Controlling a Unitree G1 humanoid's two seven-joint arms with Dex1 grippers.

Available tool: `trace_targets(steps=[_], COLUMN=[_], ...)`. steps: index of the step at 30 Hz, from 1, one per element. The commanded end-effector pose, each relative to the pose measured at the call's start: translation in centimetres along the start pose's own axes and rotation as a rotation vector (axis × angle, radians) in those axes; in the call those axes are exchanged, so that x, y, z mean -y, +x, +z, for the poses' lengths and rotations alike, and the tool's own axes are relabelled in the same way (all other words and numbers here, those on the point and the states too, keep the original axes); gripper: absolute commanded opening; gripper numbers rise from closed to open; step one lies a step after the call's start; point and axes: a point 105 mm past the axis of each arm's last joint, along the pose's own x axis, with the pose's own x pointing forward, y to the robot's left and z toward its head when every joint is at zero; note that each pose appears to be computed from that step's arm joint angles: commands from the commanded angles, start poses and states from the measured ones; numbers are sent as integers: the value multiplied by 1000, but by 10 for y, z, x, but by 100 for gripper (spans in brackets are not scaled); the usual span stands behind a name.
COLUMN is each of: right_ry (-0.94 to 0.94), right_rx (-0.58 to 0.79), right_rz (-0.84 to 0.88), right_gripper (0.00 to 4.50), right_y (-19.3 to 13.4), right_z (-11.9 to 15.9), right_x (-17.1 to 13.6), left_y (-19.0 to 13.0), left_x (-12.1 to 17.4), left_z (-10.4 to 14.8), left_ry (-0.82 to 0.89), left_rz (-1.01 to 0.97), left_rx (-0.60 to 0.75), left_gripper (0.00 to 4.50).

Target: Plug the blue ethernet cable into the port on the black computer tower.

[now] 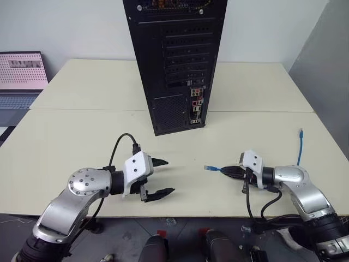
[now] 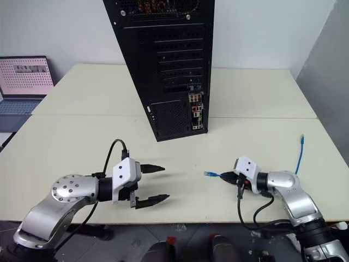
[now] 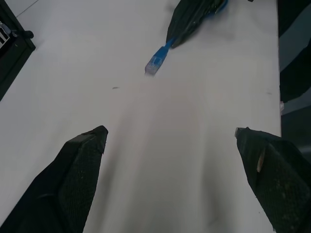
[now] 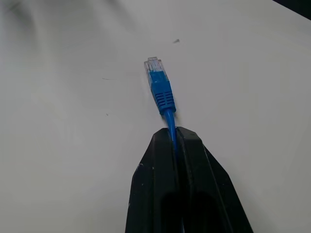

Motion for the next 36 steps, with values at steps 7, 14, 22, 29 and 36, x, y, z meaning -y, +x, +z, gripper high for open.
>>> trace_targets(steps=[7, 14, 22, 29, 36], right_ry=[-110, -113, -120, -126, -142], right_rx=[119, 132, 130, 133, 126], right_rz=[139, 160, 178, 190, 206], right_gripper=[2, 2, 0, 0, 0], right_y=[11, 13, 14, 14, 13], right_z=[68, 75, 76, 78, 79], right_x=[-16, -20, -23, -24, -27], left_y=[25, 33, 34, 39, 42], left_x=[-14, -19, -15, -17, -17], left_z=[16, 26, 25, 26, 26], left_ry=[26, 16, 33, 50, 58], left_rz=[-64, -92, -141, -136, -137], left_rx=[104, 161, 160, 161, 166], left_gripper=[450, 450, 352, 205, 44])
